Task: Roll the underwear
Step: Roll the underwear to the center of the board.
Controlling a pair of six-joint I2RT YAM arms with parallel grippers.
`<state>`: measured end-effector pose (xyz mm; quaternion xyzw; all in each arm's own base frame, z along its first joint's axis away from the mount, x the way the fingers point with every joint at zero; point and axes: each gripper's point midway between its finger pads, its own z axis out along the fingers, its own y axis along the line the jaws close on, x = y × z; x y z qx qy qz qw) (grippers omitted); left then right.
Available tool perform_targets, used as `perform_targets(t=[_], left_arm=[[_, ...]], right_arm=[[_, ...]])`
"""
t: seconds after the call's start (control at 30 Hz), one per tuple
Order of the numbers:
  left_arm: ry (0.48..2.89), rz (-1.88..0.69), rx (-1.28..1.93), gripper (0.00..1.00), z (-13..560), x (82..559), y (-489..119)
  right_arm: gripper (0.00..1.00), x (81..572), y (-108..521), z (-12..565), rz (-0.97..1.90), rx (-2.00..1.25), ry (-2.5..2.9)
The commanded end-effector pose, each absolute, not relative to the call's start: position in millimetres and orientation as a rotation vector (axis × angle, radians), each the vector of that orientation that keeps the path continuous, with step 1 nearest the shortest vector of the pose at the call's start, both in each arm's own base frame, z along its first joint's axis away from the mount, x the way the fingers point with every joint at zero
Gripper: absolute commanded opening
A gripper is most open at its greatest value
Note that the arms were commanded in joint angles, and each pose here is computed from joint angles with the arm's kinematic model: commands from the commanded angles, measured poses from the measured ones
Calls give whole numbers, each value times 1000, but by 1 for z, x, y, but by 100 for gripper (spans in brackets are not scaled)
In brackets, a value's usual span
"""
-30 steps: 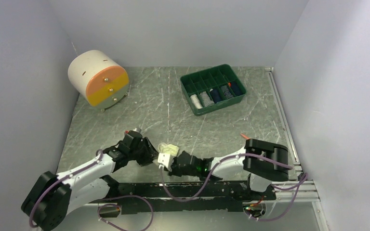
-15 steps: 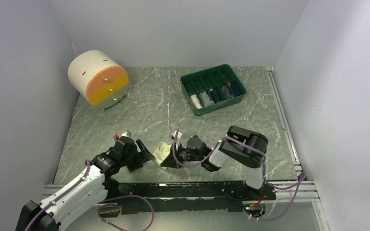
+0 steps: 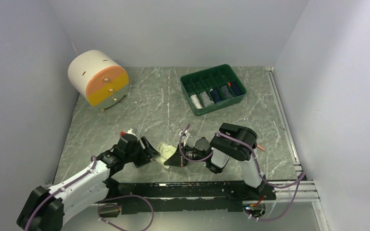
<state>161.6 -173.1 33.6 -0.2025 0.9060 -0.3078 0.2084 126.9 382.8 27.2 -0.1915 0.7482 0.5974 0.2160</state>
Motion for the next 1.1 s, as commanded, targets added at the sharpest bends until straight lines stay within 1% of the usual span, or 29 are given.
perform_targets(t=[0.0,0.1,0.13,0.23,0.27,0.4,0.5,0.53,0.63,0.7,0.8,0.9,1.07], left_arm=[[2563,-831,-566,70,15,160,-174],[2602,-802,-584,64,4,158,-173],[2618,-797,-576,59,1,157,-175],[2693,-708,-570,39,-11,153,-170],[2712,-682,-568,34,-14,151,-168],[2726,-691,-559,20,-15,150,-171],[2720,-686,-554,18,-10,152,-172],[2718,-681,-551,18,-8,153,-171],[2718,-678,-549,17,-3,154,-172],[2721,-679,-551,17,-1,154,-172],[2727,-665,-555,15,0,154,-172],[2737,-646,-563,15,0,153,-170],[2747,-653,-565,16,0,153,-172]], right_arm=[[2,119,372,11,1659,-461,2173],[4,121,371,7,1626,-488,2184],[5,120,370,5,1615,-502,2197],[6,119,369,6,1606,-518,2186],[8,119,368,7,1606,-517,2184],[16,119,372,15,1588,-604,2160],[36,121,377,31,1490,-759,2061],[40,123,379,33,1425,-808,2047],[46,132,373,22,1132,-937,2126],[52,144,370,25,936,-980,2124],[55,156,367,42,668,-1025,2021],[56,161,367,66,491,-1021,1878],[54,151,382,80,405,-1112,1772]])
